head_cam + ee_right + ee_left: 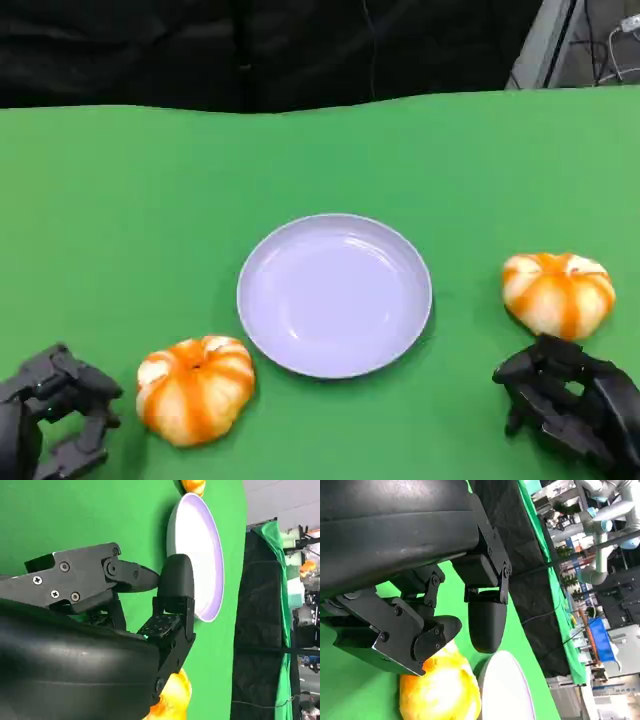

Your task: Grasp the bread from the table and place it into the plate.

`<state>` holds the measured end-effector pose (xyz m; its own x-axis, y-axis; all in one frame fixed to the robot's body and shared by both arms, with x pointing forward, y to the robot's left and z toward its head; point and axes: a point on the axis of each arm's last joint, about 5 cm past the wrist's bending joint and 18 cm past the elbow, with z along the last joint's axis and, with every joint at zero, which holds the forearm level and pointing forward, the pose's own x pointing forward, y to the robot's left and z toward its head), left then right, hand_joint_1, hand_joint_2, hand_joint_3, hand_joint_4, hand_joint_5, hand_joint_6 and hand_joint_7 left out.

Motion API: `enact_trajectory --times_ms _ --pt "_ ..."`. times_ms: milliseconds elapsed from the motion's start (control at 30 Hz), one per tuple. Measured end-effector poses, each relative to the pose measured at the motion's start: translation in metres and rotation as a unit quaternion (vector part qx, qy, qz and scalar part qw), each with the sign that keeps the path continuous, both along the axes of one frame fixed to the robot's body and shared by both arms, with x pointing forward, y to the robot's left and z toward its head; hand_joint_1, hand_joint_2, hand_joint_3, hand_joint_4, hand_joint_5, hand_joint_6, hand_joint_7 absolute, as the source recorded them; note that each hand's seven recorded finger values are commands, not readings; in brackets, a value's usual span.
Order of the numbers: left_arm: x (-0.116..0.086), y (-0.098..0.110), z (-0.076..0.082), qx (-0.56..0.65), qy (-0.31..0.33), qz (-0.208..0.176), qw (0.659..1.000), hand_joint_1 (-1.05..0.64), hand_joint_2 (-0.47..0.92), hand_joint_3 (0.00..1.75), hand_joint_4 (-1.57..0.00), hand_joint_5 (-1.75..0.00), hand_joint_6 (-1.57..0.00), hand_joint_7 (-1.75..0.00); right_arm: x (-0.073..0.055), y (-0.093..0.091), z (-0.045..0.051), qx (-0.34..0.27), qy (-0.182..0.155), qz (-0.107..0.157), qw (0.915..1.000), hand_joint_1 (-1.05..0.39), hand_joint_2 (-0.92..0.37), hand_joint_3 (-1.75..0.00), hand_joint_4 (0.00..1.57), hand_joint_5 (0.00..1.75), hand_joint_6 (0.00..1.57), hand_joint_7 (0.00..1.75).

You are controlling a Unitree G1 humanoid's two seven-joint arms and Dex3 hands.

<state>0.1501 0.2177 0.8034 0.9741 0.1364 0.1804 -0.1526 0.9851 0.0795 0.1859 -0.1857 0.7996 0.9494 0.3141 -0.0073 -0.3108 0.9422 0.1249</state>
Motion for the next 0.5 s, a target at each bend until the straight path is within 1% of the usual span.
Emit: enact_trajectory --times_ms 367,433,500 --pt "0.0 0.0 0.0001 -0.001 -0.001 0.0 1.0 0.0 0.55 1.05 -0.88 -1.49 -0.9 -1.28 -0.0001 -0.0004 0.0 0.001 0.0 0.002 1.0 -0.23 -0.92 -0.49 0.66 1.75 0.74 1.15" --pt "0.0 0.0 0.0001 -0.001 -0.001 0.001 1.0 0.0 0.55 1.04 -0.88 -1.49 -0.91 -1.28 0.0 -0.0004 0.0 0.001 -0.001 0.002 1.0 -0.23 -0.92 -0.49 0.66 1.75 0.74 1.16" --pt "0.0001 0.0001 0.0003 -0.002 -0.002 0.002 1.0 0.01 0.58 1.0 -0.88 -1.49 -0.91 -1.28 0.0 -0.0004 0.0 0.001 -0.001 0.002 1.0 -0.24 -0.92 -0.49 0.66 1.75 0.74 1.16"
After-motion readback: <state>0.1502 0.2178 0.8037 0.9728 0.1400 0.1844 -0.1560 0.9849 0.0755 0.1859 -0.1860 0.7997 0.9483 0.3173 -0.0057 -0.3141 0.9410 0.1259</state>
